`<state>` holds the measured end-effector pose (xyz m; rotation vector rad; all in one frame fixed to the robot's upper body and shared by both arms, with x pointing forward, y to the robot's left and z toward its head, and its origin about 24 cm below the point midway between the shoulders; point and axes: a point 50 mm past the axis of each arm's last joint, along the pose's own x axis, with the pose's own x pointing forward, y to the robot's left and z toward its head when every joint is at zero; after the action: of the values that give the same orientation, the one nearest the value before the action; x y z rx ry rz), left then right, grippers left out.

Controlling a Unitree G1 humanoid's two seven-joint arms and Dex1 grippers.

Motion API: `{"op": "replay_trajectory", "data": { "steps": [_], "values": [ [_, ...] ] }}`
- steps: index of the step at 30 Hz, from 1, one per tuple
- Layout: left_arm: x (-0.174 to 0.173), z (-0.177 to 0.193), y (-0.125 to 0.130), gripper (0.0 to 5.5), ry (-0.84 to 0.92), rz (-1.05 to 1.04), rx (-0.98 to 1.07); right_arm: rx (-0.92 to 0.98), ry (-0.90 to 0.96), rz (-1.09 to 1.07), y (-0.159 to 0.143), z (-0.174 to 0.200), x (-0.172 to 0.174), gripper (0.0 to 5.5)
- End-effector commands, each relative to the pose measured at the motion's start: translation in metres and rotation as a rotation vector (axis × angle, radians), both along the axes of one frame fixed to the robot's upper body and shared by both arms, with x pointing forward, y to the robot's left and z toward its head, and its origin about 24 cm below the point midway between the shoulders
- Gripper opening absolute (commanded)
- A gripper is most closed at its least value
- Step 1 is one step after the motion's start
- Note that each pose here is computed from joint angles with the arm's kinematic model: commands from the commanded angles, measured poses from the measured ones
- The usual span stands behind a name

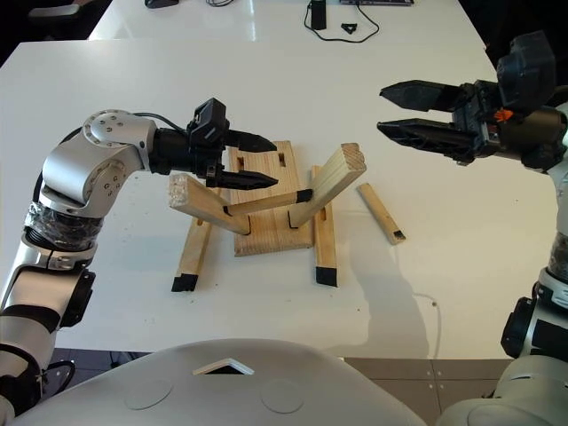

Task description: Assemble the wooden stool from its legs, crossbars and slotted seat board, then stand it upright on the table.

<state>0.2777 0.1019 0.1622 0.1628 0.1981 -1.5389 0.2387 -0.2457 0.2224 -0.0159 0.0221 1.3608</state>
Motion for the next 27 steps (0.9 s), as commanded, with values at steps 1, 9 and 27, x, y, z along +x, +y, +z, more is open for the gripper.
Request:
{"op": "replay_trajectory", "data": {
  "steps": [1,9,27],
  "values": [
    [-0.002,-0.002,0.0,3.28,0.0,-0.002,0.021,-0.018,0.019,0.022,0.01,-0.011,-0.002,2.47],
    [-0.003,-0.003,-0.004,3.28,-0.007,-0.009,0.028,-0.073,0.023,0.04,0.02,-0.024,0.002,2.47],
    [-0.01,-0.08,0.005,3.28,0.145,0.037,0.223,-0.19,0.007,0.062,0.024,-0.037,0.007,2.47]
  ]
}}
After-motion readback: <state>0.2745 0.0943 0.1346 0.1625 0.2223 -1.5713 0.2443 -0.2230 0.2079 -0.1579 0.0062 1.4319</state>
